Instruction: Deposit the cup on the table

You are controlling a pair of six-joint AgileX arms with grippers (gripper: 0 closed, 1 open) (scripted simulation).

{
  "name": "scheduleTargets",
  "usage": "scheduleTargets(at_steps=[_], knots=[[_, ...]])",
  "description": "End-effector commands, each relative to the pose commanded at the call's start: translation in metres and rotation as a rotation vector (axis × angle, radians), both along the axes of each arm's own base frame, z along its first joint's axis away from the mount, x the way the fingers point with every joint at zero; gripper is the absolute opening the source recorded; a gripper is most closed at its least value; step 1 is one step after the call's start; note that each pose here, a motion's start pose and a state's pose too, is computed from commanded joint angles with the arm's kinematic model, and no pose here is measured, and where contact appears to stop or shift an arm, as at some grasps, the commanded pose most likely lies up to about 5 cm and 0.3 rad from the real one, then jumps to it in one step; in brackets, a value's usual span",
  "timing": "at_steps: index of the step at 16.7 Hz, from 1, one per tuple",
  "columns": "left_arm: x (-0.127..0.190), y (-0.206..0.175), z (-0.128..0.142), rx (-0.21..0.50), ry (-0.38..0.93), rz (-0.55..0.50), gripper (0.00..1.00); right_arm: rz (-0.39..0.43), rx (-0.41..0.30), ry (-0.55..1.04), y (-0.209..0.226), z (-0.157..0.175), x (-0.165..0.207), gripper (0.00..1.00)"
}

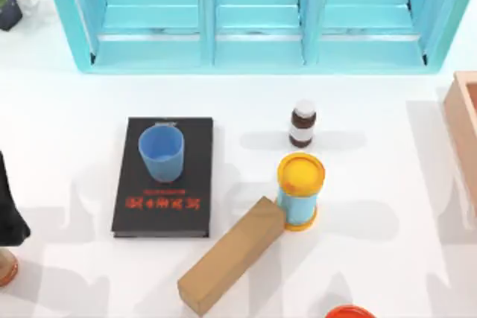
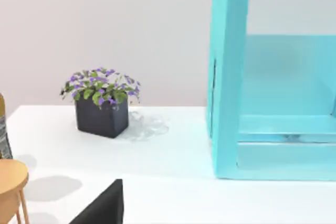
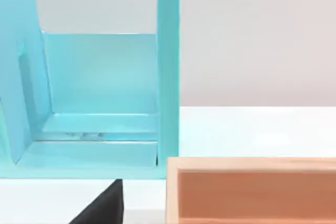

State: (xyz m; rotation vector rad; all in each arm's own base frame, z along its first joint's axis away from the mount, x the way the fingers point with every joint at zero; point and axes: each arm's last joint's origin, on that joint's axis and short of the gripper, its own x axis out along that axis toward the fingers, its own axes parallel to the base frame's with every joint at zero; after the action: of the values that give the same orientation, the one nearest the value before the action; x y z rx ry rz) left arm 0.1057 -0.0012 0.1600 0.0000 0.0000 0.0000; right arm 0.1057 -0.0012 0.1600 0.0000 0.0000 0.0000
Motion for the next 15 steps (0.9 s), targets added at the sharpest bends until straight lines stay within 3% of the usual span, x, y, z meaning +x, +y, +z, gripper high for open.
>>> scheduleTargets(at_steps=[4, 7, 11, 15], knots=[[0.000, -0.001, 0.004, -0.005, 0.026, -0.009, 1.00, 0.000, 0.000, 0.000, 0.000, 0.000, 0.000, 1.00], [0.003, -0.004, 0.021, -0.025, 0.125, -0.039, 1.00, 0.000, 0.000, 0.000, 0.000, 0.000, 0.000, 1.00], [0.018, -0.012, 0.061, -0.069, 0.328, -0.086, 1.00, 0.000, 0.000, 0.000, 0.000, 0.000, 0.000, 1.00], [0.052, -0.027, 0.112, -0.117, 0.554, -0.131, 1.00, 0.000, 0.000, 0.000, 0.000, 0.000, 0.000, 1.00]])
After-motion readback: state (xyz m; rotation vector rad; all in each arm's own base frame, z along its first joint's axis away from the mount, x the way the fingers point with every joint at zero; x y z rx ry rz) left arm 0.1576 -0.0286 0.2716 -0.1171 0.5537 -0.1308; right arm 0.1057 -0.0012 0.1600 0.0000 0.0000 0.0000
